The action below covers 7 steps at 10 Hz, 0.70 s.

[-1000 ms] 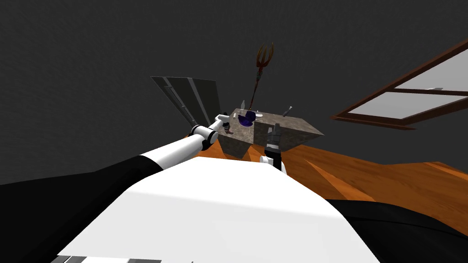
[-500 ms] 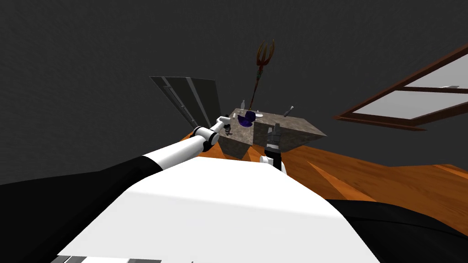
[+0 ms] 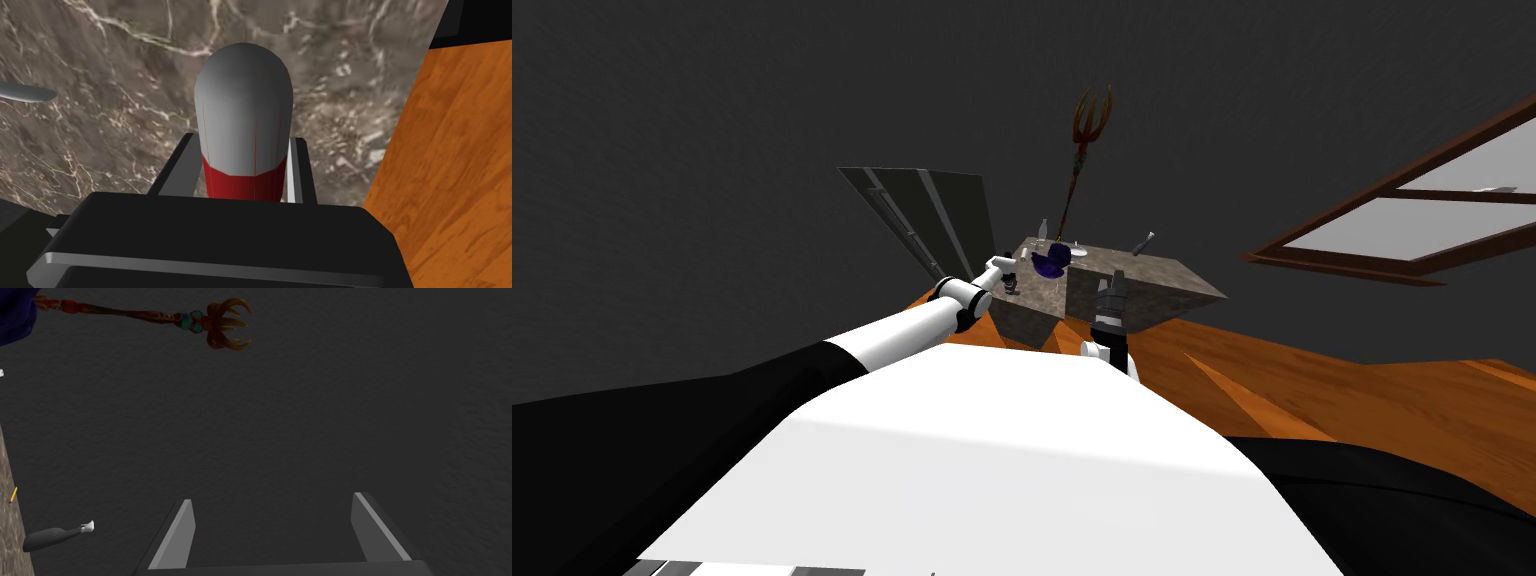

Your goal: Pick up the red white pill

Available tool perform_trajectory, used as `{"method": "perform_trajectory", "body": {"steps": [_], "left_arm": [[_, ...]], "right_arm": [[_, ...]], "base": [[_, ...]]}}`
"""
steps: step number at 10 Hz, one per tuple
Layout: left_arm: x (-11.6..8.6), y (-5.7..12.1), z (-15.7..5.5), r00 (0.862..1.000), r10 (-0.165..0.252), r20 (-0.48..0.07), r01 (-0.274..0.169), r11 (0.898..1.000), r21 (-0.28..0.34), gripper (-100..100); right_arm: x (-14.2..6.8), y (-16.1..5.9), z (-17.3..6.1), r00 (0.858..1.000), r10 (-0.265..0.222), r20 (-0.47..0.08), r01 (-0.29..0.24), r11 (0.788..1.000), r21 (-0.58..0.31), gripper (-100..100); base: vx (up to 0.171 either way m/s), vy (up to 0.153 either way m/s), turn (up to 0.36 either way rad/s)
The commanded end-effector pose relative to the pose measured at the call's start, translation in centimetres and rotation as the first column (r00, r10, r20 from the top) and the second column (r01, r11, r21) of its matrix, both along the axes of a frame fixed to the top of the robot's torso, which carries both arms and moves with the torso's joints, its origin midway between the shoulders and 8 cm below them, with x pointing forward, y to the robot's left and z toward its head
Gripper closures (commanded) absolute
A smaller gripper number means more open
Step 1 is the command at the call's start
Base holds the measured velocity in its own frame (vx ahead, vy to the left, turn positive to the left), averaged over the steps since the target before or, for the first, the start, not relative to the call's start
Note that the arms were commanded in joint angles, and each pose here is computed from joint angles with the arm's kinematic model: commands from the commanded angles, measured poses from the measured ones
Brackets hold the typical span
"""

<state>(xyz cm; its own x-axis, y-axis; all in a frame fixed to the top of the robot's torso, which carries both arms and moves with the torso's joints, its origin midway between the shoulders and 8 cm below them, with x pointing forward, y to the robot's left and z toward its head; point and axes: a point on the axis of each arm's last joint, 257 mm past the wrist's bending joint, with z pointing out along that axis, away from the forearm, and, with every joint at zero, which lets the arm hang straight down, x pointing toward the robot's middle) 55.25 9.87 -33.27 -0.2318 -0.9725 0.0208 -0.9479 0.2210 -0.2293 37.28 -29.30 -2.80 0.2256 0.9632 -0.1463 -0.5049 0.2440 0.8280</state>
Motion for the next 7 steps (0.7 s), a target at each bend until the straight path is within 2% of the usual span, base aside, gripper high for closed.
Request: {"method": "perform_trajectory", "body": {"steps": [1,2,3,4,6,7], "left_arm": [[0.0,0.0,0.0,1.000,0.000,0.000,0.000,1.000,0.000,100],[0.0,0.0,0.0,1.000,0.000,0.000,0.000,1.000,0.000,100],[0.0,0.0,0.0,1.000,0.000,0.000,0.000,1.000,0.000,0],[0.3,-0.3,1.4,1.000,-0.003,0.000,0.003,1.000,-0.001,100],[0.4,-0.2,1.1,1.000,-0.003,0.003,0.003,1.000,-0.001,100],[0.4,-0.2,1.2,1.000,-0.003,0.001,0.003,1.000,-0.001,0]], "right_arm": [[0.0,0.0,0.0,1.000,0.000,0.000,0.000,1.000,0.000,0],[0.0,0.0,0.0,1.000,0.000,0.000,0.000,1.000,0.000,0],[0.0,0.0,0.0,1.000,0.000,0.000,0.000,1.000,0.000,0],[0.0,0.0,0.0,1.000,0.000,0.000,0.000,1.000,0.000,0],[0.0,0.0,0.0,1.000,0.000,0.000,0.000,1.000,0.000,0],[0.0,0.0,0.0,1.000,0.000,0.000,0.000,1.000,0.000,0]], "base": [[0.000,0.000,0.000],[0.000,0.000,0.000],[0.000,0.000,0.000],[-0.025,0.014,0.033],[-0.022,0.009,0.009],[0.000,0.000,0.000]]}}
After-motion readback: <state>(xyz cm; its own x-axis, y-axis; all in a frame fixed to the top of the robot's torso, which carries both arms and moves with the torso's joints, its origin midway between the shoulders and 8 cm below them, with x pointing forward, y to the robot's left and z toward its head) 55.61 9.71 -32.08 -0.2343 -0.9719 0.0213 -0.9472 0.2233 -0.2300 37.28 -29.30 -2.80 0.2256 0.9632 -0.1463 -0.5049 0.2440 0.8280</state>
